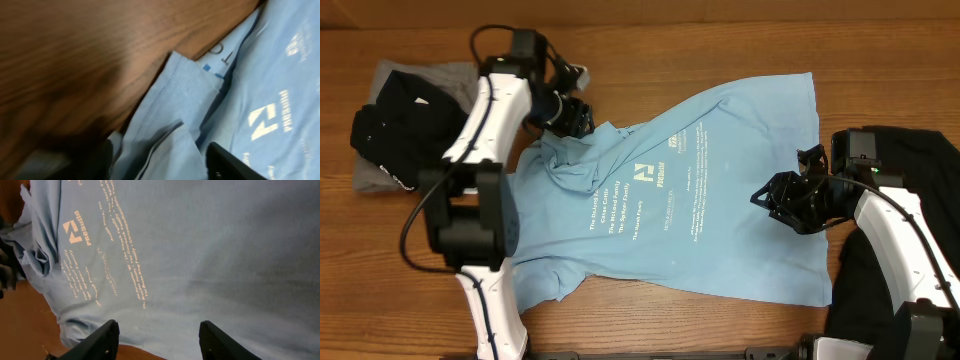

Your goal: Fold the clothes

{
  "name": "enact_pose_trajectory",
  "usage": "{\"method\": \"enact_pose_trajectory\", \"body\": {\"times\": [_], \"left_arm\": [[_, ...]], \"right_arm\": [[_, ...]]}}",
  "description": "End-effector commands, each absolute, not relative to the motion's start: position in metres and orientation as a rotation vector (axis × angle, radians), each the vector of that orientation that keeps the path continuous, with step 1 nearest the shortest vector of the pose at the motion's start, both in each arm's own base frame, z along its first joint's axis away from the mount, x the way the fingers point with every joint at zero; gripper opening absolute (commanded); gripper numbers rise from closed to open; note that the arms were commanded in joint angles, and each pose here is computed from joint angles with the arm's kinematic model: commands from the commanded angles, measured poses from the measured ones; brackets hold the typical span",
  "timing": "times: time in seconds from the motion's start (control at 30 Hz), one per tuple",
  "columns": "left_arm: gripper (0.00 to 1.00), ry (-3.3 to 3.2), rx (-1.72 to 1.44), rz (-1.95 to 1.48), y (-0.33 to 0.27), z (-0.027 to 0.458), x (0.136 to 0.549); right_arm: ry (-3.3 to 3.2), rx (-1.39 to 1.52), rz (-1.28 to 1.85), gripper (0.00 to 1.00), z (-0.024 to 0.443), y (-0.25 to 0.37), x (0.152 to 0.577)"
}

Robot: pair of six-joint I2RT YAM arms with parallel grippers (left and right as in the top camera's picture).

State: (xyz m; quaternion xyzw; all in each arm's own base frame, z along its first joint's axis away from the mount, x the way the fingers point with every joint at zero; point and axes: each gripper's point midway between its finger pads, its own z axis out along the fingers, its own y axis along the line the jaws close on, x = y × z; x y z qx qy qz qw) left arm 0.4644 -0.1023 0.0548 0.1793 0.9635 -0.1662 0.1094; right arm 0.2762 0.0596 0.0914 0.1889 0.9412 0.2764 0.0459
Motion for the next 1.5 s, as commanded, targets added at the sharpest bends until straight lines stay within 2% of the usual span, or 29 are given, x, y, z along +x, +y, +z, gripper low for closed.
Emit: {"method": "enact_pose_trajectory", "body": {"times": [0.0, 0.13, 0.23, 0.37, 0.43, 0.8, 0.93, 0.97, 1.0, 1.03, 1.07, 1.13, 1.47], "left_arm": [[0.55, 2.932, 0.56, -0.478, -0.109, 0.012, 0.453], [0.5, 2.963, 0.51, -0.449, -0.104, 0.01, 0.452], [0.41, 2.971, 0.507, -0.413, -0.1, 0.013, 0.451], [0.33, 2.97, 0.501, -0.414, -0.098, 0.023, 0.45], [0.23, 2.962, 0.497, -0.411, -0.097, 0.032, 0.451], [0.05, 2.8, 0.505, -0.383, -0.1, 0.121, 0.474], [0.08, 2.755, 0.51, -0.367, -0.1, 0.156, 0.476], [0.15, 2.769, 0.509, -0.356, -0.098, 0.157, 0.473], [0.28, 2.804, 0.503, -0.324, -0.093, 0.153, 0.467], [0.38, 2.827, 0.5, -0.304, -0.09, 0.149, 0.464], [0.45, 2.853, 0.499, -0.292, -0.087, 0.143, 0.461], [0.51, 2.902, 0.493, -0.284, -0.084, 0.127, 0.456], [0.51, 3.07, 0.464, -0.335, -0.082, 0.045, 0.429]], "right_arm": [[2.873, 0.565, 0.863, 0.55, 0.092, 0.063, 0.277], [2.876, 0.568, 0.863, 0.55, 0.092, 0.063, 0.276], [2.875, 0.567, 0.863, 0.56, 0.092, 0.063, 0.276], [2.876, 0.568, 0.863, 0.56, 0.092, 0.063, 0.276], [2.876, 0.568, 0.863, 0.55, 0.092, 0.063, 0.276], [2.879, 0.57, 0.864, 0.56, 0.092, 0.063, 0.275], [2.879, 0.57, 0.864, 0.56, 0.092, 0.063, 0.275], [2.88, 0.57, 0.864, 0.56, 0.092, 0.063, 0.275], [2.882, 0.572, 0.865, 0.56, 0.092, 0.063, 0.275], [2.883, 0.573, 0.865, 0.56, 0.092, 0.063, 0.274], [2.885, 0.574, 0.864, 0.56, 0.092, 0.063, 0.274], [2.885, 0.575, 0.865, 0.56, 0.092, 0.063, 0.274], [2.892, 0.58, 0.866, 0.56, 0.092, 0.063, 0.272]]}}
